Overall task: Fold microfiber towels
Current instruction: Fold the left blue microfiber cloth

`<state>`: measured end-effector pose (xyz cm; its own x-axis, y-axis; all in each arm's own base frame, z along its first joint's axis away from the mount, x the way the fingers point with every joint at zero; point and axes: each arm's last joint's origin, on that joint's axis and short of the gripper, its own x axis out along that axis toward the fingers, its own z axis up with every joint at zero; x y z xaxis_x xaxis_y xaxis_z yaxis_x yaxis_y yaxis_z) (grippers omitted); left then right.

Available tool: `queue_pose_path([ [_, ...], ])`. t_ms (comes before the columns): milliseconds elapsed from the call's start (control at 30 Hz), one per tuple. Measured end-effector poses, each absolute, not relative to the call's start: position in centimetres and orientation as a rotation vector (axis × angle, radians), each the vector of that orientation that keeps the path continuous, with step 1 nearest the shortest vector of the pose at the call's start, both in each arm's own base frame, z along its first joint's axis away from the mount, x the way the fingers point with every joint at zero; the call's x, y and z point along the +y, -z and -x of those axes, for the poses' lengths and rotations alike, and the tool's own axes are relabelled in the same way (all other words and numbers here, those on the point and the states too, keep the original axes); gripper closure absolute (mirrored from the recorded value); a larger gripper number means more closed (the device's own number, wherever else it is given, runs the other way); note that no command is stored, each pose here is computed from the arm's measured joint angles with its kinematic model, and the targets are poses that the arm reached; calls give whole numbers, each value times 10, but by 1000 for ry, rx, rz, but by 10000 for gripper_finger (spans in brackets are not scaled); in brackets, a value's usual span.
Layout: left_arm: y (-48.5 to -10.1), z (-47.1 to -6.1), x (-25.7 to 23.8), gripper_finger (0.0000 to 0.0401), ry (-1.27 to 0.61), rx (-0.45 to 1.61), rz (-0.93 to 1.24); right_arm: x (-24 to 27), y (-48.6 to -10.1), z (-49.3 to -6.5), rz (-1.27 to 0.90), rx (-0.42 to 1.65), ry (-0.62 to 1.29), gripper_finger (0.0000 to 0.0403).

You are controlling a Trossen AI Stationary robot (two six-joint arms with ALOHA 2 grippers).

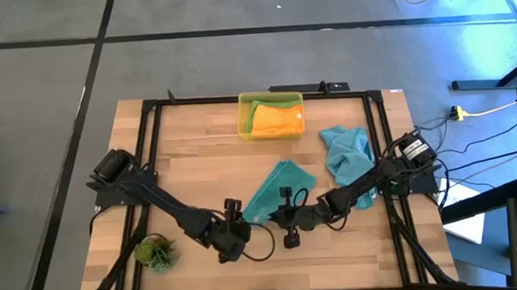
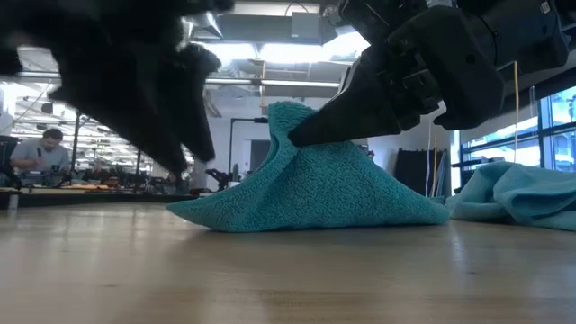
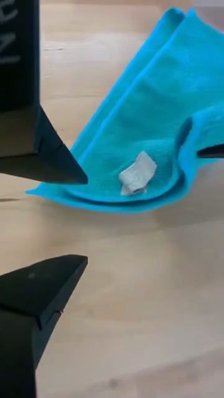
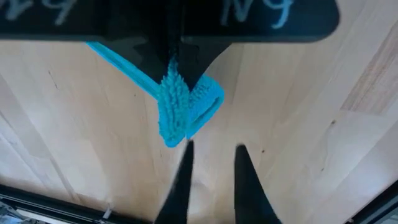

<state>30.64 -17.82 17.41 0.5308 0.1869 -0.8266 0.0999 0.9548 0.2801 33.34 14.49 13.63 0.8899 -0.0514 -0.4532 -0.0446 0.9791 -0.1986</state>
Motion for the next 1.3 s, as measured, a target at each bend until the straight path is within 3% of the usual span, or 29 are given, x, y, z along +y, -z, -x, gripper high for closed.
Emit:
queue_pose_path([
  [267, -148, -313, -166, 191, -88, 1065, -346, 145, -136, -333, 204, 474, 4, 399],
  [567, -114, -293, -153, 191, -108, 964, -342, 145, -136, -333, 205, 475, 3, 400],
  [933, -109, -292, -153, 197, -103, 884, -559, 145, -136, -333, 204, 476, 3, 397],
  [1100, -108, -291, -152, 247, -108, 887, -627, 146, -136, -333, 159, 475, 10, 395],
  [1300, -106, -290, -150, 374, -105, 905, -653, 157, -135, -326, 100, 502, -51, 396],
])
